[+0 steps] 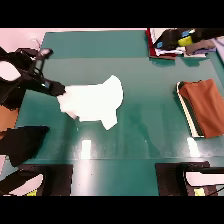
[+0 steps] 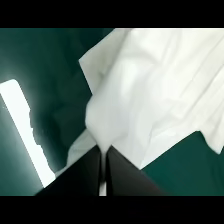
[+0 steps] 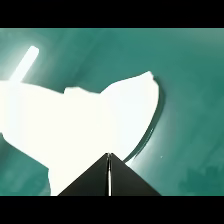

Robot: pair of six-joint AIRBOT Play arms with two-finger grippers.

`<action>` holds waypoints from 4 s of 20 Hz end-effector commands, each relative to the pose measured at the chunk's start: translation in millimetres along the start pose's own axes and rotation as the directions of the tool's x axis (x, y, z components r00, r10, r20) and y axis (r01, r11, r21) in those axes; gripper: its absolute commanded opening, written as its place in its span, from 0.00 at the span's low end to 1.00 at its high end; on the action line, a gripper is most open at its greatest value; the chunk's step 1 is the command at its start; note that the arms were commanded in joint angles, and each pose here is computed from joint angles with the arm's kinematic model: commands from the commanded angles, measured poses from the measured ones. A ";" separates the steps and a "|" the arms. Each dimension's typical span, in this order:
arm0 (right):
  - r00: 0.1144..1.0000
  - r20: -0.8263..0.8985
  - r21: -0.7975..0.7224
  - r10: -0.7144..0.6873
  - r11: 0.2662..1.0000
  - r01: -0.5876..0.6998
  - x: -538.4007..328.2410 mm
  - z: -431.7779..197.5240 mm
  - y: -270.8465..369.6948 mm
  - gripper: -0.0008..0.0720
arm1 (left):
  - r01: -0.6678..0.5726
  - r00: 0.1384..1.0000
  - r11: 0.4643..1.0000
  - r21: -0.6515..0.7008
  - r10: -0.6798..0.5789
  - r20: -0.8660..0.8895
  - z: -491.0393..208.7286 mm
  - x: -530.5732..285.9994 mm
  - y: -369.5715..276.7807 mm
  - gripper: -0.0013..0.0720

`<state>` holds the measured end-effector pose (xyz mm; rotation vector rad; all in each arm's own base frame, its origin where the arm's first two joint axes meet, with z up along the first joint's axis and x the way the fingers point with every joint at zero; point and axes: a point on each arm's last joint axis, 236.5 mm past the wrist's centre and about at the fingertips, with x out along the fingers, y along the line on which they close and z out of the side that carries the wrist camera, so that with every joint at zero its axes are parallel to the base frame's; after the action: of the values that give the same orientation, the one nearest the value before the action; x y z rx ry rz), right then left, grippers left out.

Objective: Fold the shirts.

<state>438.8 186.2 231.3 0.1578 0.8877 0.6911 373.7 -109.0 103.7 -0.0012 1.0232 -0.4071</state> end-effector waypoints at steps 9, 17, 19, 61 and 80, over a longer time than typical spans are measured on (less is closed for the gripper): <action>0.949 -0.307 0.332 0.074 0.943 0.034 219.4 -93.2 -87.3 0.65 | -0.106 0.994 0.994 0.002 0.106 0.020 12.6 -31.0 17.2 0.05; 0.959 -0.259 0.378 0.116 0.926 -0.010 284.0 -104.4 -74.3 0.63 | -0.096 0.995 0.995 -0.025 0.097 0.033 15.9 -30.8 15.0 0.05; 0.962 -0.250 0.368 0.114 0.930 -0.014 292.7 -104.9 -68.1 0.53 | -0.088 0.995 0.996 -0.028 0.089 0.035 16.3 -30.7 13.2 0.05; 0.945 -0.235 0.167 -0.229 0.948 0.272 64.3 -94.3 -104.8 0.69 | -0.056 0.990 0.998 -0.022 0.053 -0.133 9.3 62.7 35.1 0.05; 0.951 -0.280 0.540 -0.132 0.798 0.269 86.1 -248.6 -163.0 0.61 | -0.090 0.991 0.996 0.015 0.091 -0.102 13.8 27.8 33.6 0.05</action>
<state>346.9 59.7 -30.7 0.4860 1.3387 0.2046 408.9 -89.6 80.9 0.0755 1.1188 -0.3326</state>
